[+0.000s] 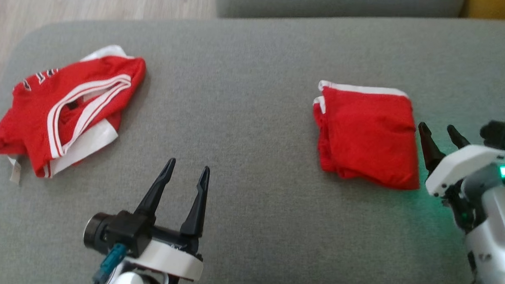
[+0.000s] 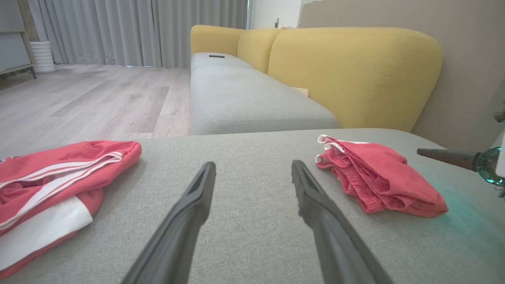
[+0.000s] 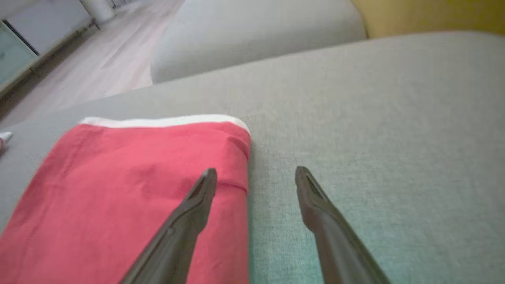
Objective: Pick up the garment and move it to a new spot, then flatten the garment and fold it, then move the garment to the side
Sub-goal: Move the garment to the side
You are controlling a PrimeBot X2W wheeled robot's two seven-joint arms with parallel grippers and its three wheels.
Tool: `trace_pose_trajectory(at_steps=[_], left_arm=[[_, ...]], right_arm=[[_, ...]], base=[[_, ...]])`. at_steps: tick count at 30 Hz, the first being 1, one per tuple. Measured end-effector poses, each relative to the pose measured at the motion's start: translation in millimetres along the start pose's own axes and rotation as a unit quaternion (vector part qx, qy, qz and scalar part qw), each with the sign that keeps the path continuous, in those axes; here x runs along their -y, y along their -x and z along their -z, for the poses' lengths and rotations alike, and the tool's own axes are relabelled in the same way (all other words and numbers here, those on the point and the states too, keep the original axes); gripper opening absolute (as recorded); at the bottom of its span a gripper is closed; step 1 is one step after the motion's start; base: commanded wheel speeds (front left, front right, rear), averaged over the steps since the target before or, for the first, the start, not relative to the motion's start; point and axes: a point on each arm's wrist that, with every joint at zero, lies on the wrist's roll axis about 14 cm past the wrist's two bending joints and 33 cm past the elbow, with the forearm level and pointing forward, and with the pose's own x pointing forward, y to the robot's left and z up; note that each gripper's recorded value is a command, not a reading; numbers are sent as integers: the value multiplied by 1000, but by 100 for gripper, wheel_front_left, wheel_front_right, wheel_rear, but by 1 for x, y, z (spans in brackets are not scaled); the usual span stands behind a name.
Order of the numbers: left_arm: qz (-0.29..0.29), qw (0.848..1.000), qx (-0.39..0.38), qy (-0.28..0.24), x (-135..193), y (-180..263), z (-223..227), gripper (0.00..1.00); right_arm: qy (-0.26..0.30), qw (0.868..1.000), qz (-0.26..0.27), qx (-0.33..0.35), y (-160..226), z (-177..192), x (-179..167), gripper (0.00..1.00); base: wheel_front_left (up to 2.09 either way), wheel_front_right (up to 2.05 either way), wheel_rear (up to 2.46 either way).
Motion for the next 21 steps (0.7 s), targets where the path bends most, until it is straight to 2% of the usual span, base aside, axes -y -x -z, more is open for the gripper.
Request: trace_pose_trajectory(at_steps=[4,9,10,11,12,13,17,21], left_arm=[[-2,1000,-13,1,-3,-6,9,100],[-6,1000,-22,2,-7,-10,16,100],[-6,1000,-24,2,-7,-11,17,100],[-5,1000,-25,3,-6,-12,18,100],[-3,1000,-25,3,-6,-13,18,100],[-1,1000,-26,4,-5,-15,19,100],[10,999,-30,9,1,-20,23,100],[29,999,-27,19,9,-32,25,100]], right_arm=[[-1,997,6,-80,-13,29,9,100],[-5,992,-7,-126,-23,49,2,100],[-5,992,-12,-129,-25,50,-1,89],[-4,991,-16,-129,-27,49,-4,45],[-5,991,-20,-130,-28,49,-6,15],[-6,991,-23,-130,-28,49,-7,0],[7,991,-16,-134,-27,49,4,0],[40,992,25,-119,-26,33,47,0]], base=[[0,0,0],[0,0,0],[0,0,0],[0,0,0],[0,0,0],[0,0,0],[0,0,0],[0,0,0]])
